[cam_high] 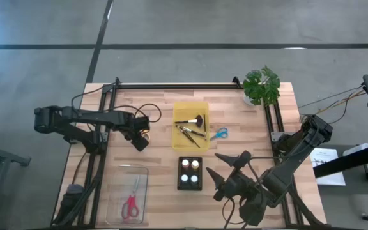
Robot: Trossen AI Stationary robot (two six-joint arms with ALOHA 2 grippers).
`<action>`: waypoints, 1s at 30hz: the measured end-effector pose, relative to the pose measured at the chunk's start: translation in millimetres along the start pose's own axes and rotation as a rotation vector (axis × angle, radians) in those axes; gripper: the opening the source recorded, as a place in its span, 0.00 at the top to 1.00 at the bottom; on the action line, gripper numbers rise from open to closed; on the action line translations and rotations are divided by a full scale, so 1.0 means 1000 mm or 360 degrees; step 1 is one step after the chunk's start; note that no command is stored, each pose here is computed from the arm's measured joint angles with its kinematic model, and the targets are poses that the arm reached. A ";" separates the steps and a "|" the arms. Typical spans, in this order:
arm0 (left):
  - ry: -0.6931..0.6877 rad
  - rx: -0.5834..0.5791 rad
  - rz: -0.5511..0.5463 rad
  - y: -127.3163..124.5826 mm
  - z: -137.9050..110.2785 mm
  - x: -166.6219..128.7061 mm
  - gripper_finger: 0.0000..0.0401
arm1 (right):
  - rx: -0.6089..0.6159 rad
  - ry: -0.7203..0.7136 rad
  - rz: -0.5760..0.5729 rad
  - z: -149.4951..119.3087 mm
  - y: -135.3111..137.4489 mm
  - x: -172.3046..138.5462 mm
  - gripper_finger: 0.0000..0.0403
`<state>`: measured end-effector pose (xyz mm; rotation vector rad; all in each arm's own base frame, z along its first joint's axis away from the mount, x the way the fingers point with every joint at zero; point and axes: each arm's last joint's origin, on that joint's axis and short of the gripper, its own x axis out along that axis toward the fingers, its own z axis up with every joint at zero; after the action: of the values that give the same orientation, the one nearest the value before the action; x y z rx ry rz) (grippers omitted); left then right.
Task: Pick & Place Paint Supplies
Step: Put the yellow scissors into the transparent bin
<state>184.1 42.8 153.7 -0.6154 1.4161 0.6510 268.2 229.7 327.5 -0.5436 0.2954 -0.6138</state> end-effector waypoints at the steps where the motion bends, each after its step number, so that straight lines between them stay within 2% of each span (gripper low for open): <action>1: -0.0005 -0.0017 -0.0001 0.001 -0.001 0.002 0.64 | -0.0001 0.0000 0.0000 0.000 0.000 0.000 0.28; 7: -0.0024 -0.0089 -0.0011 0.005 -0.004 0.012 0.64 | -0.0006 0.0000 0.0000 0.000 0.000 0.000 0.28; 14: -0.0126 -0.0172 -0.0013 0.010 0.003 0.015 0.64 | -0.0016 0.0002 0.0001 -0.001 0.000 0.000 0.28; 18: -0.0111 -0.0196 0.0004 0.015 0.005 0.016 0.66 | -0.0018 0.0004 0.0004 -0.001 0.000 0.000 0.28; 22: -0.0079 -0.0214 0.0014 0.019 0.003 0.019 0.75 | -0.0019 0.0004 0.0004 -0.001 0.000 0.000 0.28; 27: -0.0050 -0.0194 -0.0022 0.022 -0.004 0.027 0.94 | -0.0014 0.0005 0.0006 -0.001 0.000 0.000 0.28; 30: -0.0043 -0.0160 -0.0028 0.022 -0.005 0.028 0.95 | -0.0014 0.0005 0.0007 -0.001 0.000 0.000 0.28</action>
<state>165.5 55.4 125.7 -0.6951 1.3574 0.7178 267.5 229.3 326.6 -0.5503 0.3021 -0.6094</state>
